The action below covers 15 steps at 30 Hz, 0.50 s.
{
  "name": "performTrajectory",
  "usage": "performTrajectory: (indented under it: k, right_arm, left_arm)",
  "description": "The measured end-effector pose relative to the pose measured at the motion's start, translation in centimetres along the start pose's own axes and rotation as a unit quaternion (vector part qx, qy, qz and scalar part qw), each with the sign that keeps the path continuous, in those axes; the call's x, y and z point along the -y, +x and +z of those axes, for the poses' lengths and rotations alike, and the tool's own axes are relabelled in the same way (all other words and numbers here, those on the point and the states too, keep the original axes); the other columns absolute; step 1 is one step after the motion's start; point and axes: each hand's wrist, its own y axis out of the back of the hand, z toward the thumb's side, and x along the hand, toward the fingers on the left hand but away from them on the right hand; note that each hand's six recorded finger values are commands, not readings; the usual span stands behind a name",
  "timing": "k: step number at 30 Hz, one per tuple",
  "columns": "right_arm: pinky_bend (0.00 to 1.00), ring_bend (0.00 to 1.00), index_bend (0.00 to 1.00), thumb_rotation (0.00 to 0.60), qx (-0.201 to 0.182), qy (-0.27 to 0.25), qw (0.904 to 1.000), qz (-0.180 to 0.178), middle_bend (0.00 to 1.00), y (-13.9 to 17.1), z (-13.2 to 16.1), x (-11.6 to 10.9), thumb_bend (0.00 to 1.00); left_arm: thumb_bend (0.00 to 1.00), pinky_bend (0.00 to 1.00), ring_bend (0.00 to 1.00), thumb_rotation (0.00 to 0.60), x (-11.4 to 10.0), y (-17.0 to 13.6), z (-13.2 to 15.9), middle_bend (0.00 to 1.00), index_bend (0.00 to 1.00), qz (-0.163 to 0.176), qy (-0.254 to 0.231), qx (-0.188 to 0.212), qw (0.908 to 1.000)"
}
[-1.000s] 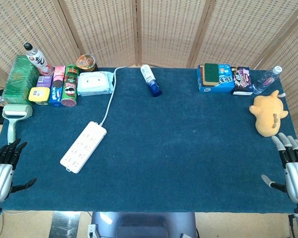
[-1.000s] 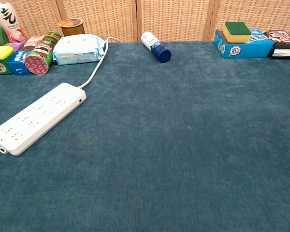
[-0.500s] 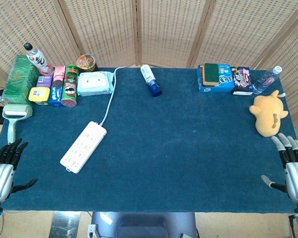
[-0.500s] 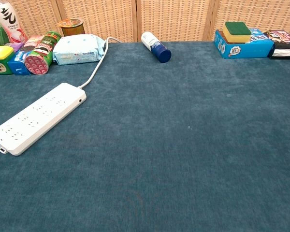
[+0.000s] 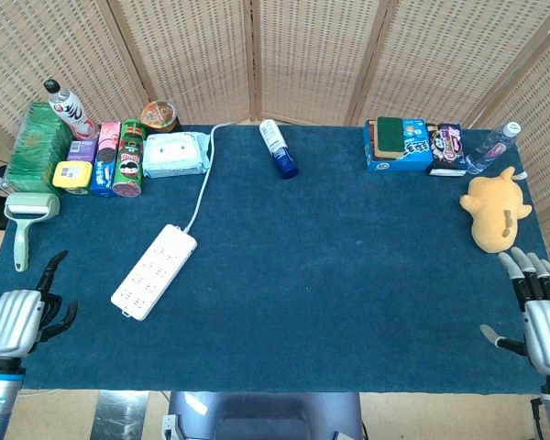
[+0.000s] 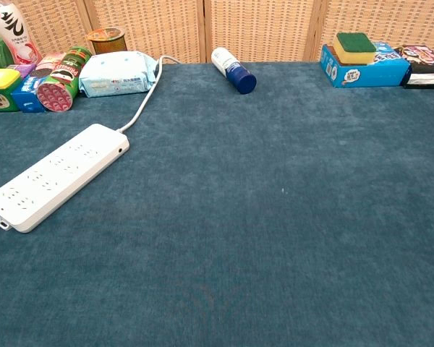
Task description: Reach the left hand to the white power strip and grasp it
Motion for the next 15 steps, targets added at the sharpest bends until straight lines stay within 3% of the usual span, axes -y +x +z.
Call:
performTrajectory:
  k: [7, 15]
  right_arm:
    - [0.0, 0.03, 0.07, 0.6, 0.001, 0.0, 0.9999, 0.012, 0.03, -0.3, 0.0, 0.6, 0.0]
    - [0.0, 0.03, 0.07, 0.6, 0.003, -0.001, 0.9998, 0.019, 0.03, -0.5, -0.2, 0.9, 0.0]
  left_arm:
    - [0.6, 1.0, 1.0, 0.6, 2.4, 4.7, 1.7, 1.0, 0.16, -0.053, -0.045, -0.022, 0.9974]
    - [0.6, 1.0, 1.0, 0.6, 4.0, 8.6, 4.5, 1.0, 0.29, -0.09, -0.058, -0.037, 0.9935]
